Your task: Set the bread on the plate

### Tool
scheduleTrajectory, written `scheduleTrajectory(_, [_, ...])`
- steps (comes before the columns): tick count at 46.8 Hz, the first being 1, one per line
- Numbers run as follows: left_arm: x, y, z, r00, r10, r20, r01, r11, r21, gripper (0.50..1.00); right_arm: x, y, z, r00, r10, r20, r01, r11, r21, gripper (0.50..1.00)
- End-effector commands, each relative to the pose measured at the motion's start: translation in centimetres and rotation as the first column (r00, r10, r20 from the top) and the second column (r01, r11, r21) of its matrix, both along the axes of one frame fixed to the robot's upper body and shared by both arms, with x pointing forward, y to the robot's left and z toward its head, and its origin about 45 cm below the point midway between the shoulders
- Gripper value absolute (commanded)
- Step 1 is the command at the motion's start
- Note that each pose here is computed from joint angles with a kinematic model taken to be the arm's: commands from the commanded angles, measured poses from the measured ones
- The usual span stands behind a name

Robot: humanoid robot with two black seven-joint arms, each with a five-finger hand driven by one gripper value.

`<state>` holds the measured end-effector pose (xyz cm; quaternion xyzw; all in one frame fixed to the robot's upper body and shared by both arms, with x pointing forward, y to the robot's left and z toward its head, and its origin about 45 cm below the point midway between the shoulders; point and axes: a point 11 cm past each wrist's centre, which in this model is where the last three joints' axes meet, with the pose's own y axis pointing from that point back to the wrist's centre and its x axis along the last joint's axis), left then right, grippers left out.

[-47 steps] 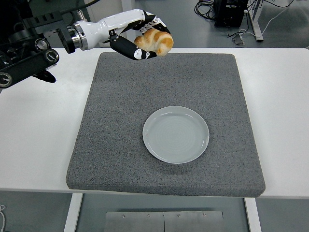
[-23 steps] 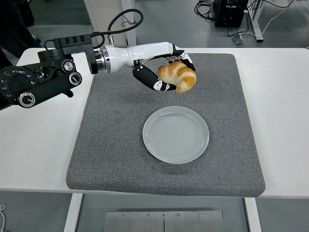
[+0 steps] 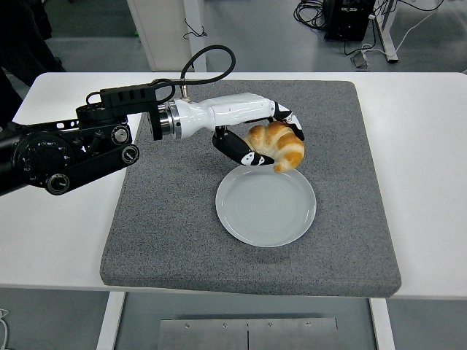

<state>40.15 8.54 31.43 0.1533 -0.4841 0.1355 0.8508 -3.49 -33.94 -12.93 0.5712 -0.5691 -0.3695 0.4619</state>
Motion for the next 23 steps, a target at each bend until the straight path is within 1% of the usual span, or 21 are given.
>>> scheduleTrajectory(1, [-0.3, -0.2, -0.6, 1.000, -0.004, 0.014, 0.004, 1.000, 0.003, 0.617, 0.0, 0.0, 0.0, 1.000, 0.000, 0.000, 0.000, 1.000, 0.000, 1.000])
scheduleTrajectory(8, [-0.9, -0.1, -2.5, 0.998, -0.014, 0.056, 0.012, 0.999, 0.035, 0.617, 0.0, 0.0, 0.0, 1.000, 0.000, 0.000, 0.000, 1.000, 0.000, 1.000])
scheduleTrajectory(17, [-1.4, 0.2, -3.8, 0.998, -0.018, 0.052, 0.015, 0.998, 0.060, 0.617, 0.0, 0.0, 0.0, 1.000, 0.000, 0.000, 0.000, 1.000, -0.001, 1.000])
scheduleTrajectory(23, [-1.6, 0.3, -4.6, 0.998, -0.018, 0.065, 0.014, 0.998, 0.067, 0.617, 0.0, 0.0, 0.0, 1.000, 0.000, 0.000, 0.000, 1.000, 0.000, 1.000])
